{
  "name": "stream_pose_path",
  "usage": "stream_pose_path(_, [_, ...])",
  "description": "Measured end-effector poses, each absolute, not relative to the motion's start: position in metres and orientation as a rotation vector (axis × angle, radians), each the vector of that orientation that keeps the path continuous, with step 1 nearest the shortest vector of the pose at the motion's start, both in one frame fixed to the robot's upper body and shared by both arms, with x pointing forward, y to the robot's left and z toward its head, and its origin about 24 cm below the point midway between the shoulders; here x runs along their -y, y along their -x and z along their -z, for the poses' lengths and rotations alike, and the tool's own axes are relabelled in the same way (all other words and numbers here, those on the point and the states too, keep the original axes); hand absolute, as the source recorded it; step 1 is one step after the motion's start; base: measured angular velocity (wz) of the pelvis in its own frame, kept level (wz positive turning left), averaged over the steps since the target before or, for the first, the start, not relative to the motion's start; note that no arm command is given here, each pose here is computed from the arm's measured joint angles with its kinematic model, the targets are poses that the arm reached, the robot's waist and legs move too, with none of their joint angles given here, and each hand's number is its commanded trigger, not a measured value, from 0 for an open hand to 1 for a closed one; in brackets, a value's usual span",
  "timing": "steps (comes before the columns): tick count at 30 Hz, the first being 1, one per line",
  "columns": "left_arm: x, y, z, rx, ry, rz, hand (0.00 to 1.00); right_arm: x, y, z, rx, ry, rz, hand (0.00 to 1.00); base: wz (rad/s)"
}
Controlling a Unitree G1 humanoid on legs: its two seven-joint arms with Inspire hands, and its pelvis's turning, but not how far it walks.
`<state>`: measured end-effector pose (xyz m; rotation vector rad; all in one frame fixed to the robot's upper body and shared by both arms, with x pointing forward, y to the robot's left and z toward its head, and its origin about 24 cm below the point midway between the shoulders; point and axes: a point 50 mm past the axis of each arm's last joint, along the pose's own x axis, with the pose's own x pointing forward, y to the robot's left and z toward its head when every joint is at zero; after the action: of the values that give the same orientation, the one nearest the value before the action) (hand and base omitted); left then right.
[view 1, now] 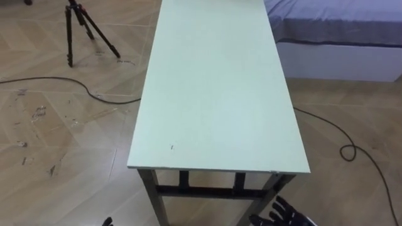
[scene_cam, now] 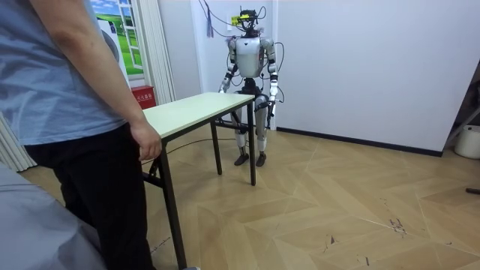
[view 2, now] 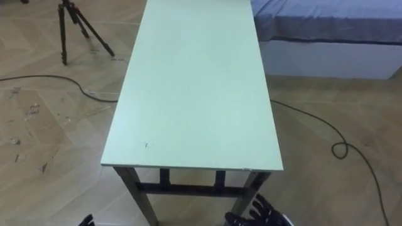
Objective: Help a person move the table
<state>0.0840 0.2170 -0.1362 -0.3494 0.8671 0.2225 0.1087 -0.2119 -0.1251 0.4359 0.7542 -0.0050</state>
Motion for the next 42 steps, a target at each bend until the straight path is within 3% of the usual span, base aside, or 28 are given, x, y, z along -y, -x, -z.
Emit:
stream_pose_path(17, [-0.15,-0.109,0.098,-0.636,0.703,0.095,0.0,0.162,-0.123,0.099,-0.595,-0.693,-0.293,0.0,0.01])
stream_pose_path(32, [-0.15,-0.135,0.075,-0.525,0.687,0.211,0.0,0.156,-0.139,0.084,-0.513,-0.723,-0.327,0.0,-0.01])
stream_pose_path(42, [-0.147,-0.157,0.07,-0.501,0.91,0.184,0.0,0.151,-0.147,0.082,-0.511,-0.869,-0.312,0.0,-0.02])
